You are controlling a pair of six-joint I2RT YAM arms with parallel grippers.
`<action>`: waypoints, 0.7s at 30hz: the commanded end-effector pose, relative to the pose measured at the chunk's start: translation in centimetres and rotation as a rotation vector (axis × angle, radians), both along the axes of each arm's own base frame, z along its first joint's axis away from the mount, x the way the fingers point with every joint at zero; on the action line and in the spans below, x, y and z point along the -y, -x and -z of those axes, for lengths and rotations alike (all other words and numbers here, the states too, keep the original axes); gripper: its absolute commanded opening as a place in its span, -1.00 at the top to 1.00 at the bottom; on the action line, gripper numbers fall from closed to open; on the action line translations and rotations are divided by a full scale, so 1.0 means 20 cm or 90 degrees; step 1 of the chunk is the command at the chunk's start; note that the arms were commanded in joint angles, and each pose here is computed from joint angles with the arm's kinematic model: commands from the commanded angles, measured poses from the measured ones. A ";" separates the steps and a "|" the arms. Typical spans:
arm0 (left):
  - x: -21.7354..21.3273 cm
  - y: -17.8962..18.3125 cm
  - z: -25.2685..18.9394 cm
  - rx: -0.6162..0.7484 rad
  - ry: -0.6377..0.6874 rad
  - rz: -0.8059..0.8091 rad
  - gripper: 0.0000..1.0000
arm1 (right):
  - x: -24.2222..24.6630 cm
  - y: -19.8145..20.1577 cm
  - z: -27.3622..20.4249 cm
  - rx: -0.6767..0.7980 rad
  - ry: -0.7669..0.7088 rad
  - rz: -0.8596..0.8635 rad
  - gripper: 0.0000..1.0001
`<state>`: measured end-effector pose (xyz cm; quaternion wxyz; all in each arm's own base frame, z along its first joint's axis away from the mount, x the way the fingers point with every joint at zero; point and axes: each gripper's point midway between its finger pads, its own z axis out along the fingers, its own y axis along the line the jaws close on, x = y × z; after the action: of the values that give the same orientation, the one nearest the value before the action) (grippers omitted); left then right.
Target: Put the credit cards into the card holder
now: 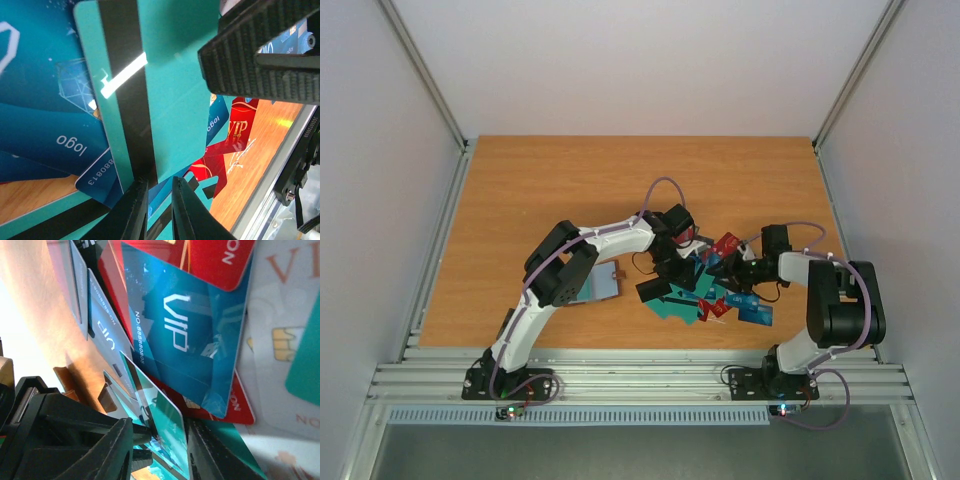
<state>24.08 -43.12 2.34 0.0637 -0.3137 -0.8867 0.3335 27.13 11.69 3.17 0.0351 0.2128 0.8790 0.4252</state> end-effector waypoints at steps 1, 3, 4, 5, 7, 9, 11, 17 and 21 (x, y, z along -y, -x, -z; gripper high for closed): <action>-0.15 0.09 0.31 -0.027 -0.112 0.015 0.66 | -0.03 -0.02 0.01 -0.001 -0.025 -0.002 0.43; -0.15 0.09 0.32 -0.028 -0.114 0.018 0.66 | -0.04 -0.04 0.02 -0.003 -0.033 0.006 0.53; -0.15 0.09 0.32 -0.028 -0.115 0.018 0.66 | -0.04 -0.05 0.02 -0.005 -0.036 0.009 0.57; -0.15 0.09 0.32 -0.029 -0.114 0.019 0.66 | -0.04 -0.06 0.03 -0.007 -0.038 0.010 0.60; -0.15 0.09 0.32 -0.029 -0.114 0.020 0.66 | -0.04 -0.06 0.04 -0.011 -0.035 0.008 0.65; -0.15 0.10 0.32 -0.031 -0.114 0.021 0.66 | -0.04 -0.06 0.05 -0.012 -0.037 0.005 0.69; -0.15 0.10 0.33 -0.033 -0.113 0.023 0.66 | -0.05 -0.06 0.05 -0.008 -0.050 0.000 0.70; -0.15 0.11 0.34 -0.039 -0.107 0.029 0.66 | -0.09 -0.05 0.04 0.003 -0.085 -0.018 0.78; -0.14 0.11 0.33 -0.038 -0.101 0.033 0.66 | -0.11 -0.05 0.03 0.004 -0.091 -0.030 0.91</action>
<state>23.96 -43.10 2.29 0.0692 -0.3229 -0.8786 0.3449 28.91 12.68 2.39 0.0320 0.2109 0.8568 0.4694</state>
